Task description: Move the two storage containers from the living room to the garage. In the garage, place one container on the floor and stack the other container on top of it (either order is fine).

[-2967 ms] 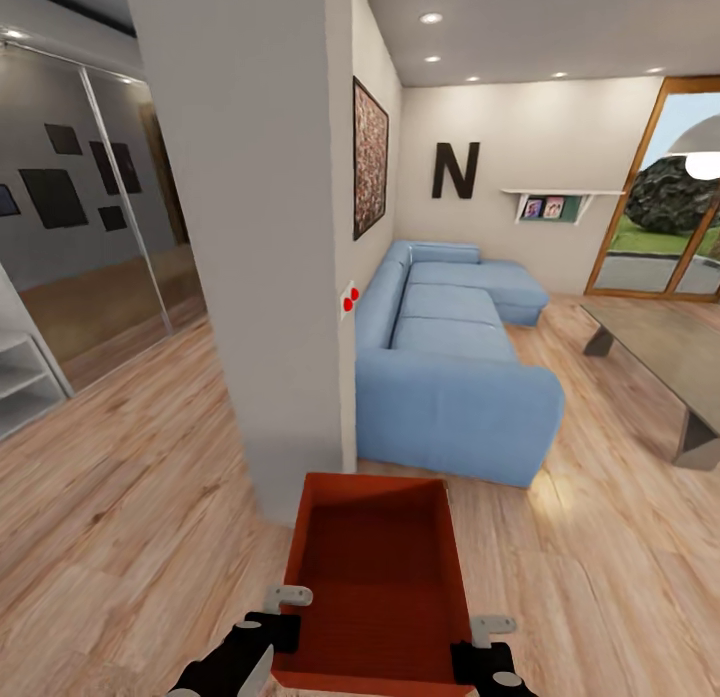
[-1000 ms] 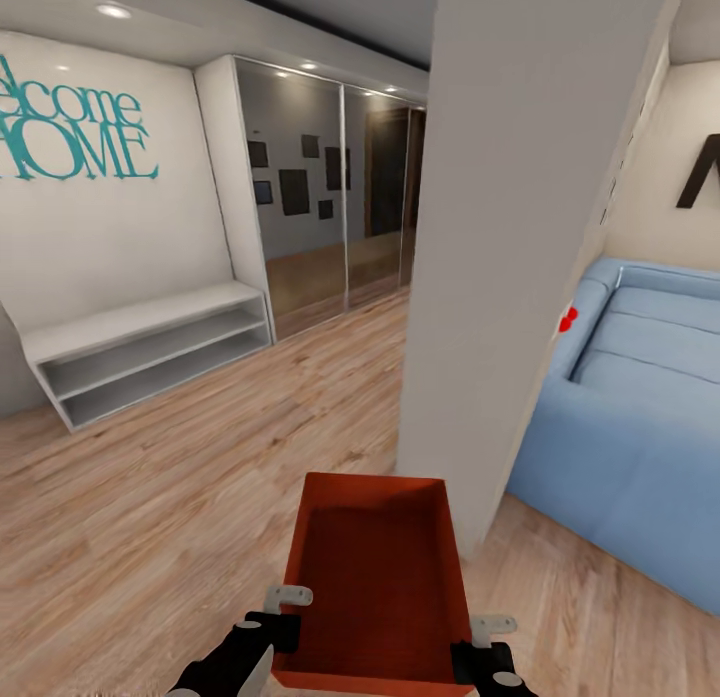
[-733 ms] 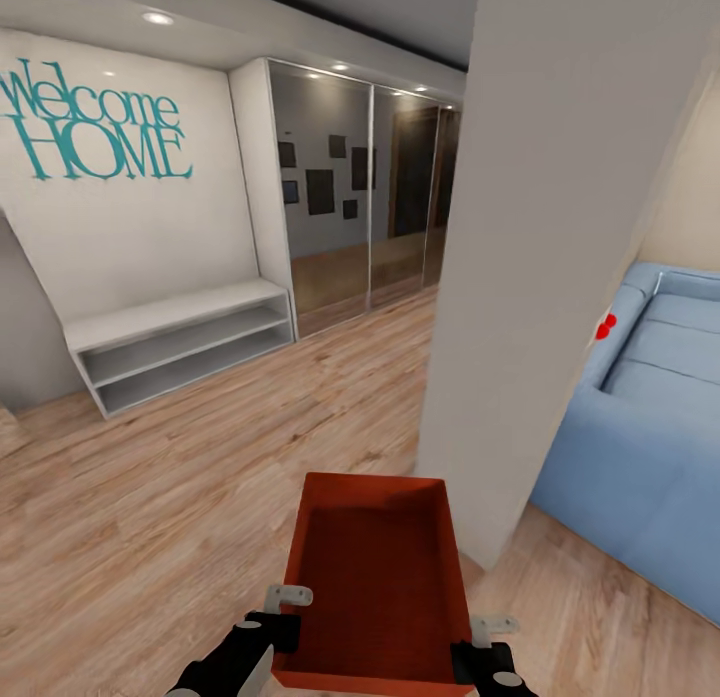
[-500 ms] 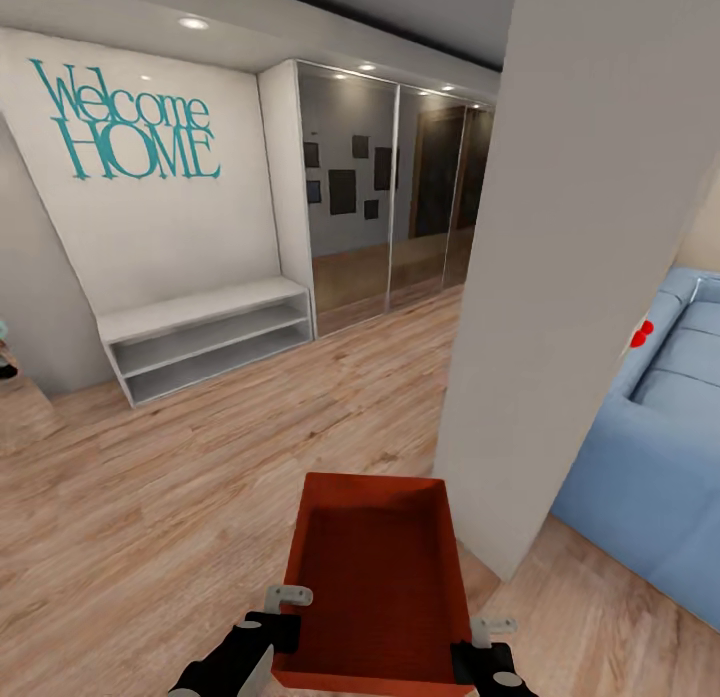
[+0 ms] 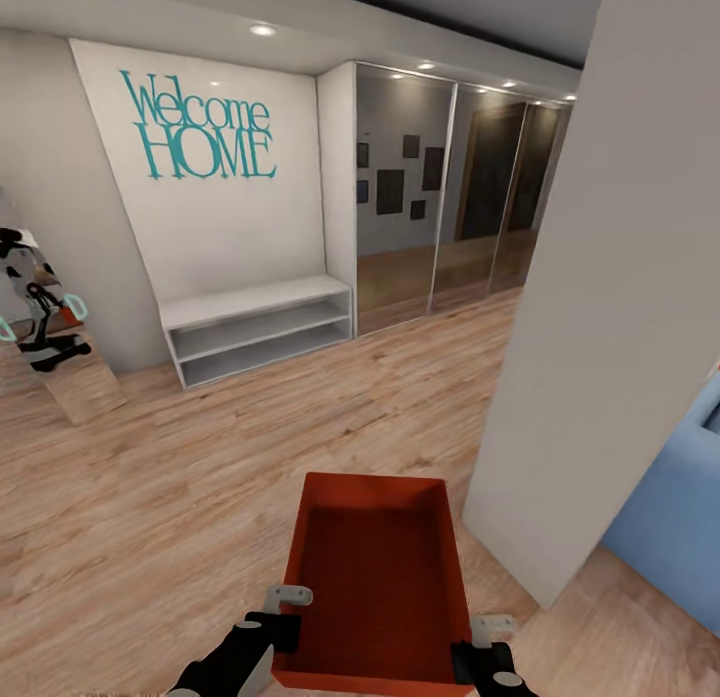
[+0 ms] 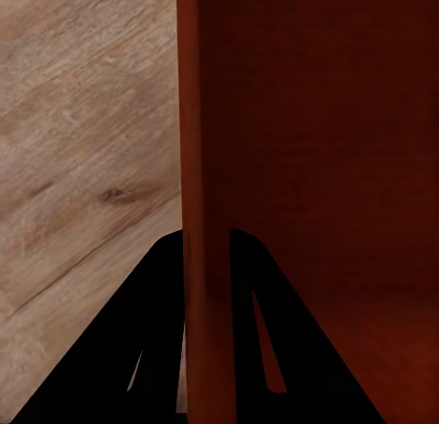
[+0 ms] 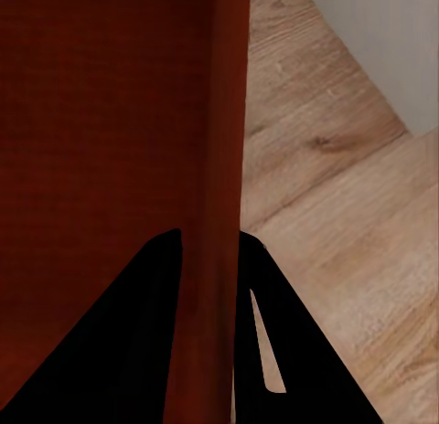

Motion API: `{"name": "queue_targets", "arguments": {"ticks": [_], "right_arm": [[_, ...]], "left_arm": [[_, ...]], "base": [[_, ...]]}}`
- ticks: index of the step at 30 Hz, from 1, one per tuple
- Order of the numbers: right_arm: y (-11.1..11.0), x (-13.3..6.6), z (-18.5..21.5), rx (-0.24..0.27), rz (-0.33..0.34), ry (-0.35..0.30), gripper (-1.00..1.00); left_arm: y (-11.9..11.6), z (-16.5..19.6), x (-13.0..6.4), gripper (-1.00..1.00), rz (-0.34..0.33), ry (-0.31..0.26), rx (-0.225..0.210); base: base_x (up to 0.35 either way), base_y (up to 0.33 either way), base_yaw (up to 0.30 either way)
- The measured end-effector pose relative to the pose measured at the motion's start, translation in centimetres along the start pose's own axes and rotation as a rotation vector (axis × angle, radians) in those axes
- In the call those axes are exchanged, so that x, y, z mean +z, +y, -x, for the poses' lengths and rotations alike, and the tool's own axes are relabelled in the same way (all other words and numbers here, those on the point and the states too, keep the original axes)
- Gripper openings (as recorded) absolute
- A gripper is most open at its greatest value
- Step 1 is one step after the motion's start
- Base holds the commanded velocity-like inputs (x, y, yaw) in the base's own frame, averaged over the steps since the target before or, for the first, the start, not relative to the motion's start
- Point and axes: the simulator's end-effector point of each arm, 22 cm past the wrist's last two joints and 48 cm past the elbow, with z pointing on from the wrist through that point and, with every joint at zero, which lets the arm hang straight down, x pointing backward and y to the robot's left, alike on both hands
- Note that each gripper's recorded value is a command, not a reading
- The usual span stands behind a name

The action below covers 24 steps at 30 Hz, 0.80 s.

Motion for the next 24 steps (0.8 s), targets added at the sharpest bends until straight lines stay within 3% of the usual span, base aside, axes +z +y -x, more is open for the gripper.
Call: {"name": "queue_targets", "arguments": {"ticks": [24], "right_arm": [[-0.02,0.0,0.04,-0.001,0.0,-0.001,-1.0]], "left_arm": [[-0.02,0.02,0.0,-1.0,0.0,-0.001,0.0]], "base": [[0.0,0.0,0.294]]}}
